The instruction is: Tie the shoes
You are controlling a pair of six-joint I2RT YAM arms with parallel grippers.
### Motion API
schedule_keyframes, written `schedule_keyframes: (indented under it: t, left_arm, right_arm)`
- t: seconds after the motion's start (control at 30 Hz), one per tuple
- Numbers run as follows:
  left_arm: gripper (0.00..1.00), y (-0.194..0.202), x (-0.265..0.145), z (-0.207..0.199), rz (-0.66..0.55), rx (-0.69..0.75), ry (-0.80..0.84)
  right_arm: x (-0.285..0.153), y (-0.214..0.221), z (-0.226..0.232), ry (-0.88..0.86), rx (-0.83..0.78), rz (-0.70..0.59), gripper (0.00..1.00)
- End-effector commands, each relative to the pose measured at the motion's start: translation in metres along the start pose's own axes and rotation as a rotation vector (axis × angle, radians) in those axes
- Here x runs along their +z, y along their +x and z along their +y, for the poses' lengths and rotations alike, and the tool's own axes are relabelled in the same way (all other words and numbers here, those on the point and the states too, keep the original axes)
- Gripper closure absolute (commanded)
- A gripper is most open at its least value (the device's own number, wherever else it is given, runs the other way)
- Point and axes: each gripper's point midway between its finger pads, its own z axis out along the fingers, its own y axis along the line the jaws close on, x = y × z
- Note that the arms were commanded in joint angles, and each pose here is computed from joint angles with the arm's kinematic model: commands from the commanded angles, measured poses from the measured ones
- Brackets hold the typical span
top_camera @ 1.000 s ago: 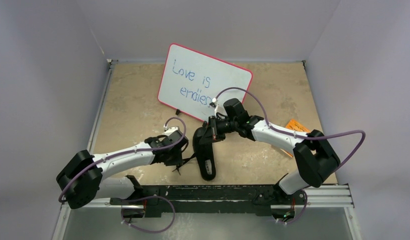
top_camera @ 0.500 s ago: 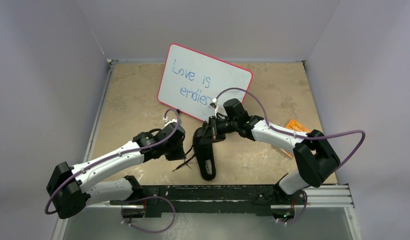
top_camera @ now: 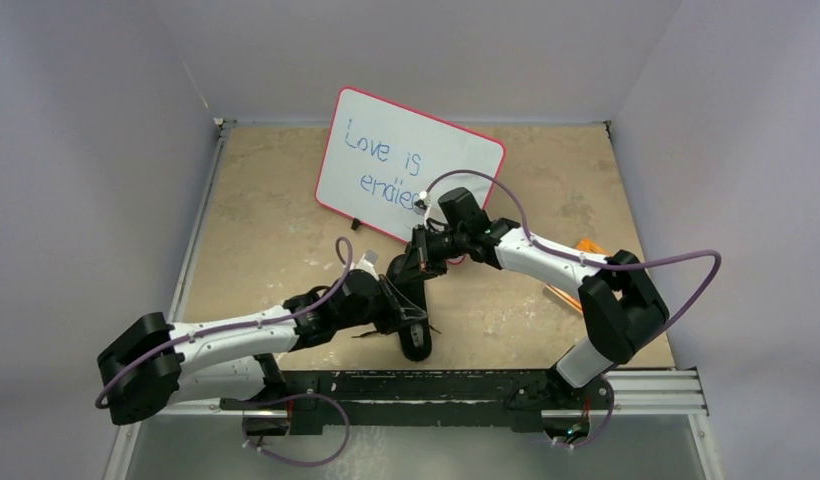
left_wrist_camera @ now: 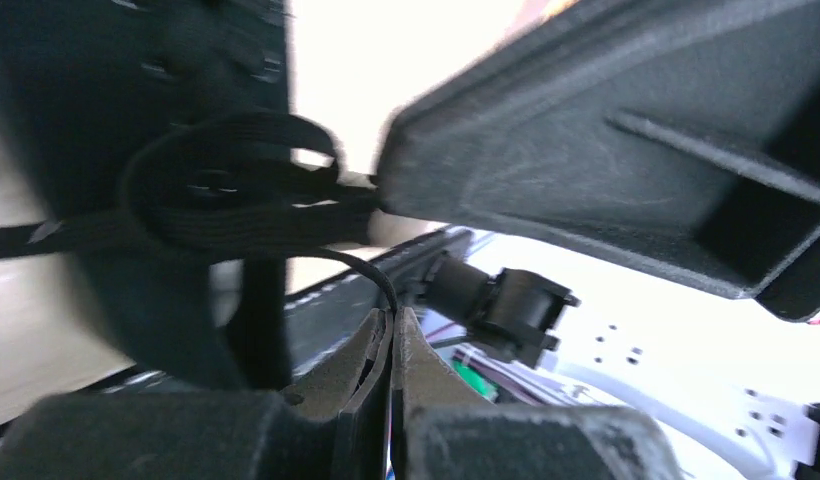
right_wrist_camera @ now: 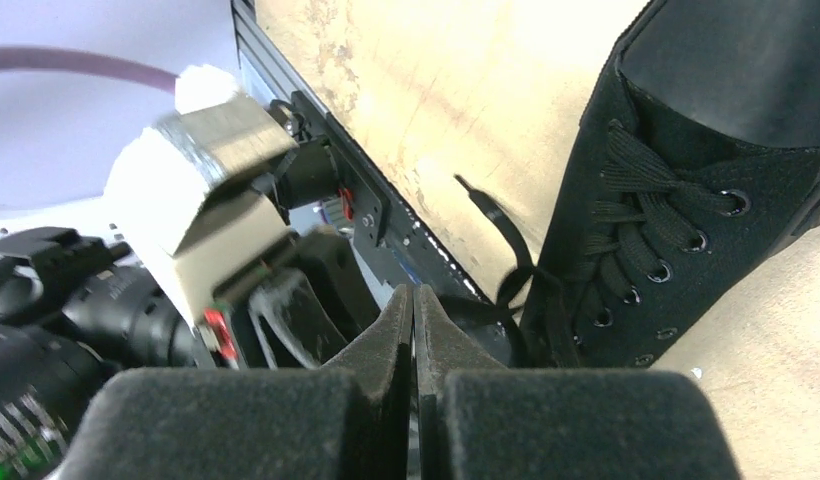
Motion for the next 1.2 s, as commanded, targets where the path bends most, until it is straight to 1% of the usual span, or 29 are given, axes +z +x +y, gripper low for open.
schedule_keyframes:
  t: [0.0, 0.07, 0.17, 0.27, 0.3, 0.33, 0.37, 0.4, 0.43, 0.47, 0.5, 0.67, 0.73, 0.8, 0.87, 0.93, 1.0, 1.07, 1.17]
  left_arm:
    - [1.0, 0.001, 0.008, -0.075, -0.046, -0.171, 0.276]
    - [1.0, 0.003, 0.014, -0.079, -0.087, -0.201, 0.29]
    - [1.0, 0.006, 0.021, -0.074, -0.149, -0.241, 0.266]
    - [1.0, 0.006, 0.024, -0.061, -0.215, -0.245, 0.206]
    - [0.98, 0.005, 0.023, -0.06, -0.233, -0.24, 0.193]
    - [0.91, 0.004, 0.022, -0.06, -0.246, -0.226, 0.191]
    - [0.77, 0.003, 0.02, -0.06, -0.252, -0.212, 0.184]
    - [0.65, 0.003, 0.019, -0.059, -0.255, -0.195, 0.169]
    - [0.56, 0.003, 0.018, -0.054, -0.261, -0.175, 0.134]
    - [0.5, 0.003, 0.014, -0.057, -0.265, -0.145, 0.117]
    - [0.47, 0.002, 0.011, -0.053, -0.273, -0.114, 0.082]
    - [0.44, -0.004, -0.023, -0.048, -0.286, -0.015, 0.011]
    - [0.44, -0.008, -0.041, -0.047, -0.287, 0.021, -0.012]
    - [0.44, -0.011, -0.06, -0.049, -0.294, 0.089, -0.025]
    - [0.45, -0.017, -0.079, -0.054, -0.311, 0.206, -0.015]
    - [0.45, -0.021, -0.092, -0.064, -0.324, 0.328, 0.039]
    - [0.46, -0.024, -0.095, -0.064, -0.347, 0.437, 0.096]
    - [0.49, -0.033, -0.094, -0.063, -0.403, 0.539, 0.116]
    - [0.53, -0.044, -0.083, -0.051, -0.456, 0.712, 0.061]
  right_arm:
    - [-0.005, -0.008, 0.016, -0.022, -0.028, 0.009, 1.0]
    - [-0.004, -0.009, 0.016, -0.024, -0.032, 0.012, 1.0]
    - [-0.004, -0.009, 0.017, -0.025, -0.038, 0.011, 1.0]
    - [-0.004, -0.009, 0.016, -0.027, -0.048, 0.014, 1.0]
    - [-0.004, -0.008, 0.015, -0.031, -0.048, 0.017, 1.0]
    - [-0.003, -0.007, 0.015, -0.032, -0.048, 0.019, 1.0]
    - [-0.004, -0.006, 0.014, -0.031, -0.053, 0.019, 1.0]
    - [-0.004, -0.005, 0.014, -0.034, -0.055, 0.02, 1.0]
    - [-0.004, -0.005, 0.013, -0.034, -0.057, 0.021, 1.0]
    - [-0.004, -0.004, 0.012, -0.033, -0.059, 0.023, 1.0]
    - [-0.003, -0.003, 0.011, -0.032, -0.06, 0.026, 1.0]
    - [-0.005, -0.003, 0.012, -0.039, -0.079, 0.031, 1.0]
    - [-0.005, -0.003, 0.011, -0.043, -0.084, 0.029, 1.0]
    - [-0.006, -0.004, 0.01, -0.049, -0.083, 0.025, 1.0]
    - [-0.005, -0.005, 0.011, -0.058, -0.084, 0.022, 1.0]
    - [-0.005, -0.006, 0.012, -0.07, -0.082, 0.021, 1.0]
    - [-0.006, -0.006, 0.015, -0.086, -0.08, 0.019, 1.0]
    - [-0.007, -0.005, 0.018, -0.104, -0.067, 0.016, 1.0]
    - [-0.01, -0.004, 0.022, -0.119, -0.061, 0.024, 1.0]
